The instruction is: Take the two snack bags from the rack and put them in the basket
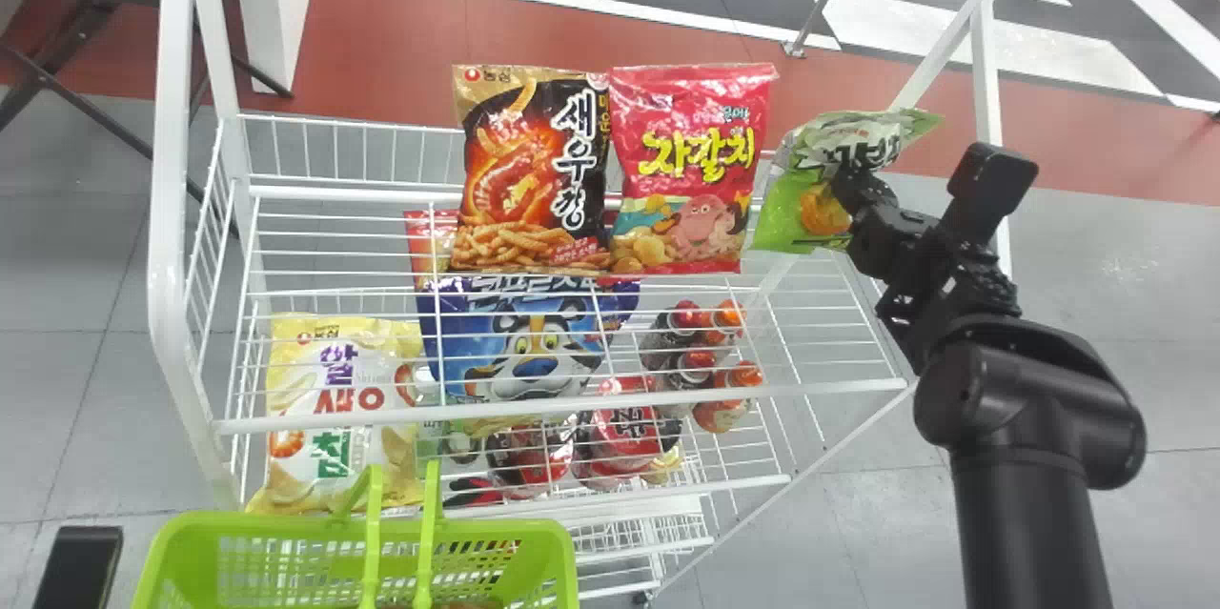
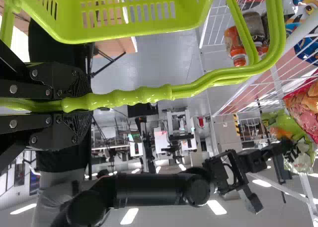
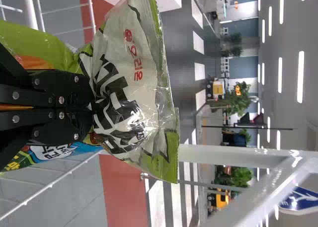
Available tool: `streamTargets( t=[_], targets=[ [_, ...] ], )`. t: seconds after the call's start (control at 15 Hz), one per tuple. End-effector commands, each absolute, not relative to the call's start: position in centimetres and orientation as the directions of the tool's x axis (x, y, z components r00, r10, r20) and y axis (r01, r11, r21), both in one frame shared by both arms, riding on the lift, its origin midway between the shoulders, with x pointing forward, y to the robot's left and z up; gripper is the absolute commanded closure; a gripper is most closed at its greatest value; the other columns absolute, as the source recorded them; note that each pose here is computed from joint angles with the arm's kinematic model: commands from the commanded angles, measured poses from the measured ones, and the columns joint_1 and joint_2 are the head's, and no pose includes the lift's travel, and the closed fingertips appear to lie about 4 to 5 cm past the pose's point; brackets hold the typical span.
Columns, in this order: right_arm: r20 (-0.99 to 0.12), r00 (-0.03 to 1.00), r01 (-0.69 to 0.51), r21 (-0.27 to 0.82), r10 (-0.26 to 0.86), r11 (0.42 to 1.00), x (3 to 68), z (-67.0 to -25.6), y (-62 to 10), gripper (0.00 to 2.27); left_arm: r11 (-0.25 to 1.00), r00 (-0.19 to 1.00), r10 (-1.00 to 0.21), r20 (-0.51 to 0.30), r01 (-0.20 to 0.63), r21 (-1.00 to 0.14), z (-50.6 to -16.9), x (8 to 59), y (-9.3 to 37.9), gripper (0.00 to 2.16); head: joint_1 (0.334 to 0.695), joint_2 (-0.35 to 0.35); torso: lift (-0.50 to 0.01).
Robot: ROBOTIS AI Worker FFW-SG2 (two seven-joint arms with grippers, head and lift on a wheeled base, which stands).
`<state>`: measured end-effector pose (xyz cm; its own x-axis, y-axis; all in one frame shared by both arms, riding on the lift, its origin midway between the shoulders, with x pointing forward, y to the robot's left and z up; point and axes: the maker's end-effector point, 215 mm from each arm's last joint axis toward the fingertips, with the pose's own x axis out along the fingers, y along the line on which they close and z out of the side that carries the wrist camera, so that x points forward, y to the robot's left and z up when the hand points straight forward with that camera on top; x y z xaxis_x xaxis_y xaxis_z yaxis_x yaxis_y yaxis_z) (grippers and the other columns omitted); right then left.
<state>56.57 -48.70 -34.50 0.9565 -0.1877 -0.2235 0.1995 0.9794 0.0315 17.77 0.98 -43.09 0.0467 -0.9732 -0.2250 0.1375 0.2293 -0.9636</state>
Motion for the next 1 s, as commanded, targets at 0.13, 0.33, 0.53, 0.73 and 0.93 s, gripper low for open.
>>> streamTargets(
  t=[0.13,0.33,0.53,0.73,0.93],
  targets=[
    [-0.201,0.957,0.216,0.009,-0.210,0.976,53.7,-31.6,-48.8,2.19,0.223,0.041,-0.975,-0.219,0.134,-0.966,-42.8,17.5,0.9,1.88,0.695,-0.350,-0.011],
    [-0.159,0.962,0.224,0.006,-0.220,0.975,51.9,-28.9,-49.2,2.19,0.219,0.034,-0.976,-0.217,0.134,-0.966,-42.7,17.3,0.7,1.88,0.695,-0.350,-0.011],
    [-0.177,0.960,0.223,0.026,-0.215,0.974,50.5,-28.1,-48.9,2.19,0.219,0.028,-0.976,-0.218,0.137,-0.966,-42.7,17.0,0.4,1.88,0.695,-0.350,-0.011],
    [-0.244,0.957,0.177,0.069,-0.156,0.982,48.4,-28.4,-46.2,2.19,0.225,0.032,-0.974,-0.223,0.136,-0.965,-42.7,17.0,0.6,1.88,0.695,-0.350,-0.011],
    [-0.335,0.940,0.093,0.070,-0.064,0.993,45.2,-29.7,-41.3,2.19,0.223,0.031,-0.975,-0.221,0.144,-0.964,-42.3,16.8,0.6,1.88,0.695,-0.350,-0.011]
  ],
)
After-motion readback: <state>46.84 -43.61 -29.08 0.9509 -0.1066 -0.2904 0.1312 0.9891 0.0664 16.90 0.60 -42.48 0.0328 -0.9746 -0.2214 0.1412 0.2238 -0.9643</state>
